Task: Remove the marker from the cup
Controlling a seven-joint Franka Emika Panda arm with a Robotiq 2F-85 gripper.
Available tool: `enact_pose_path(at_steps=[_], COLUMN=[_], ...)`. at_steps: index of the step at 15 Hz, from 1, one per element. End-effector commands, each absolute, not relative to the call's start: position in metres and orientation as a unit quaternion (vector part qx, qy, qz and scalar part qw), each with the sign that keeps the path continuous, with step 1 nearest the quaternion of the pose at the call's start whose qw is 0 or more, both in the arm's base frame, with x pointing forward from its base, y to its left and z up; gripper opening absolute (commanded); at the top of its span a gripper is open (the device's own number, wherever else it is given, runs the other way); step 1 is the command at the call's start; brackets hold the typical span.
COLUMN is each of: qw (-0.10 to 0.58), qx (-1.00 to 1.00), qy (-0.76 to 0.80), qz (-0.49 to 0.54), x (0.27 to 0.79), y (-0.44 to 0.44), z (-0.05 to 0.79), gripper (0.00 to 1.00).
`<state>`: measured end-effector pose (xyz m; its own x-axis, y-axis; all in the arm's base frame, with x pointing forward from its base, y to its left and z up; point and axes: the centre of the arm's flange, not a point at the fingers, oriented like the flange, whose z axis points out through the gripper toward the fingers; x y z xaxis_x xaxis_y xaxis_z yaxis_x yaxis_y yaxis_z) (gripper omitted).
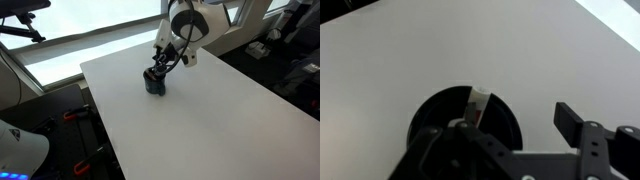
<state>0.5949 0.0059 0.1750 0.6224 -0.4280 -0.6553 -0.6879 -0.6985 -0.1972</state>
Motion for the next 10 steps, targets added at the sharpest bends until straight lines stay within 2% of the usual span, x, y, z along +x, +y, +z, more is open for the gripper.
enact_pose_path(at_steps=[1, 5, 8, 10], qw=[0.217, 0.213, 0.212, 0.21], qx=[-0.869, -0.866, -0.866, -0.867], qy=[0.341, 0.357, 0.36, 0.36], qz=[0.285, 0.279, 0.275, 0.274], x=[0.57, 0.557, 0.551, 0.55], y=[0.008, 0.003, -0.002, -0.004], z=[0.19, 0.194, 0.195, 0.192], gripper=[0.8, 0.75, 0.77, 0.71])
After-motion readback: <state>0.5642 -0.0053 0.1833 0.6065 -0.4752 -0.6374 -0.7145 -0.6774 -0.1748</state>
